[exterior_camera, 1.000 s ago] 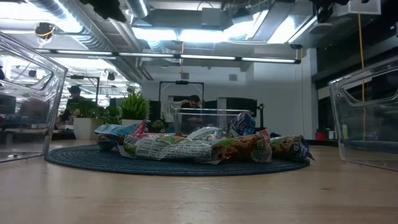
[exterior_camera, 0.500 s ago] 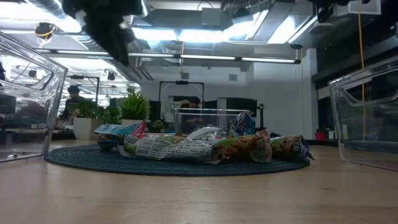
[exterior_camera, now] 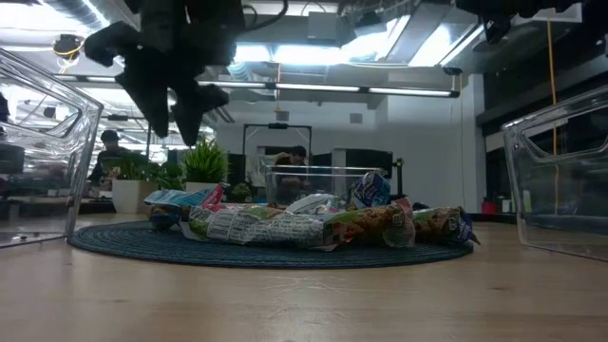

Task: Pick and place Granola Bars by type
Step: Put the red granola bar into the top transparent bin

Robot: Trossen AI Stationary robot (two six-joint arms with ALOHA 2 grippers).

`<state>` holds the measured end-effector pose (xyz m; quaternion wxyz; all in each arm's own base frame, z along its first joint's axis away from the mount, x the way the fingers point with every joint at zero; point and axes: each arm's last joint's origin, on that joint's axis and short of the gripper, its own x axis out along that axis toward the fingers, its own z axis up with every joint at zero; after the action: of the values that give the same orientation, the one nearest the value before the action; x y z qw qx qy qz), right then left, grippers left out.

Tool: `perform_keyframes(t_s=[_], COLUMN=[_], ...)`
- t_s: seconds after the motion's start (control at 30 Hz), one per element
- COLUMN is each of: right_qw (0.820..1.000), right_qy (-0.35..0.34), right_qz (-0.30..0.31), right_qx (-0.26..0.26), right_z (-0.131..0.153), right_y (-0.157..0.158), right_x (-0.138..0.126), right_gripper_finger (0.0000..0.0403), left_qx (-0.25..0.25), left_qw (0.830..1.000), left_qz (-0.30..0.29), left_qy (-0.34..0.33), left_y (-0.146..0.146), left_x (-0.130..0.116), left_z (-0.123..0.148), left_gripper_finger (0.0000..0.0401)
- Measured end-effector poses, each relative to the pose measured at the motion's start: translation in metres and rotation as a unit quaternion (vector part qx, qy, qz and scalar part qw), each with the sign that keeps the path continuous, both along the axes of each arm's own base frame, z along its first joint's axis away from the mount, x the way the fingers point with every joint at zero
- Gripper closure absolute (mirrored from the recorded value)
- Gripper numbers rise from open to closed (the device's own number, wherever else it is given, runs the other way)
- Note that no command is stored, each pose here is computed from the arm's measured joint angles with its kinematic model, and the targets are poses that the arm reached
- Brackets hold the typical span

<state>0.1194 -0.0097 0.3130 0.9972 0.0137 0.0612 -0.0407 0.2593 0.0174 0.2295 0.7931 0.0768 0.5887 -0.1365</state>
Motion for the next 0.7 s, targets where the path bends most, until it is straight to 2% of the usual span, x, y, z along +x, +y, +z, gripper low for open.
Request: perform_keyframes(t_s=[0.2, 0.37, 0.7], right_qw=[1.0, 1.0, 1.0], right_qy=[0.005, 0.009, 0.012], right_qz=[0.0, 0.0, 0.0], right_qx=[0.0, 0.001, 0.001], right_z=[-0.001, -0.002, -0.002], right_y=[0.0, 0.0, 0.0], right_x=[0.0, 0.0, 0.0], right_gripper_finger=[0.037, 0.037, 0.037], left_qx=[-0.002, -0.028, -0.029], left_qw=[0.999, 0.998, 0.996], left_qz=[-0.022, -0.031, -0.037], left_qy=[0.034, 0.048, 0.079], left_y=[0.0, -0.001, -0.001], left_x=[0.011, 0.018, 0.029], left_z=[-0.021, -0.034, -0.059], left_gripper_finger=[0.0188, 0.0188, 0.0192])
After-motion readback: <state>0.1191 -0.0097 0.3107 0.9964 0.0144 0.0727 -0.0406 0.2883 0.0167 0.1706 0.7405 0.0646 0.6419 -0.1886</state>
